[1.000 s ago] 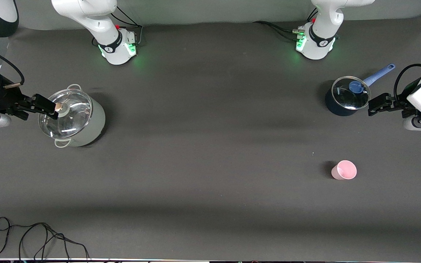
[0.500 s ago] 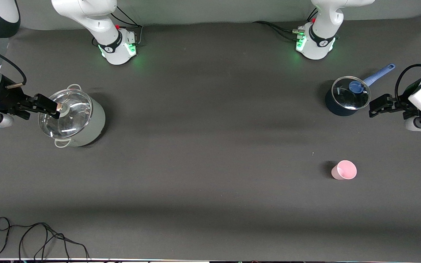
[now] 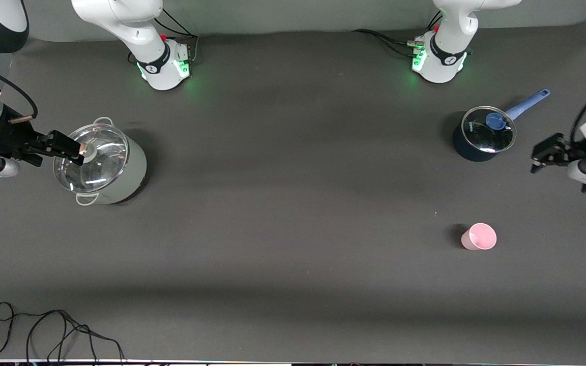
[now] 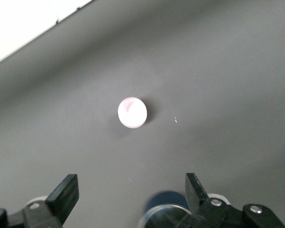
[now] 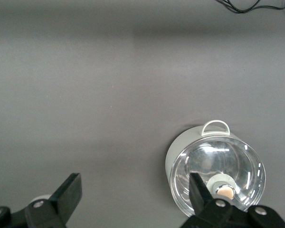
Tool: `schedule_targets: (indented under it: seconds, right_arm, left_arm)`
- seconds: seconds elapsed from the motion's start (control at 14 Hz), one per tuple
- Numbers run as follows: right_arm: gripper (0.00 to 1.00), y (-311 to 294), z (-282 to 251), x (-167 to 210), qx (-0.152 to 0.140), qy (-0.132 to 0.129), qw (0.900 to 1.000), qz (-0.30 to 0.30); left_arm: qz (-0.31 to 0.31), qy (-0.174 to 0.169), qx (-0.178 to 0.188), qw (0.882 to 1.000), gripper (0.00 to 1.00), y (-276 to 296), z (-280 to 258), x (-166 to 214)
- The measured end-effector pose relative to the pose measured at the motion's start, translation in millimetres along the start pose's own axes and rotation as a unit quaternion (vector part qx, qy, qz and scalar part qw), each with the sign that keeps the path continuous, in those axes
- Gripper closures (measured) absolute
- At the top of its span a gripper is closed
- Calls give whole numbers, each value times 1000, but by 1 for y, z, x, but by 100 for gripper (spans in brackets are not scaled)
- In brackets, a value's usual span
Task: Transfer pink cup from left to right arm
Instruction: 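Lower the left gripper down beside the pink cup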
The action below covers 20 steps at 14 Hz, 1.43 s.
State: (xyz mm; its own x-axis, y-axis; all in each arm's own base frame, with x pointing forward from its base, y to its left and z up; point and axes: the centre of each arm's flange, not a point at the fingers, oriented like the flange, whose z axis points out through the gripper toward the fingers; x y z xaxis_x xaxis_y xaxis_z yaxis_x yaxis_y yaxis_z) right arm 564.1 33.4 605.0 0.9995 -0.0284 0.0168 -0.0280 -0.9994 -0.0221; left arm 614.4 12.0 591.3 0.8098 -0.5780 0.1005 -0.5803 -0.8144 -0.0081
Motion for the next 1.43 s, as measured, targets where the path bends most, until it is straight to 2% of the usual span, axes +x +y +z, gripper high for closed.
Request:
schedule_targets:
  seconds: [0.14, 0.36, 0.71, 1.0, 1.43]
  right_arm:
    - [0, 0, 0, 0, 0, 0, 1000, 0]
    - [0, 0, 0, 0, 0, -1, 1000, 0]
    - [0, -1, 1, 0, 0, -1, 1000, -1]
    - [0, -3, 1, 0, 0, -1, 1000, -3]
    - [0, -6, 2, -1, 0, -3, 1000, -5]
  left_arm:
    - [64, 51, -48, 996, 0, -45, 17, -21]
    - [123, 118, -103, 980, 0, -111, 59, -64]
    - [201, 246, -187, 930, 0, -188, 181, -129]
    - [226, 320, -225, 892, 0, -211, 282, -169]
    - [261, 413, -245, 838, 0, -190, 393, -170]
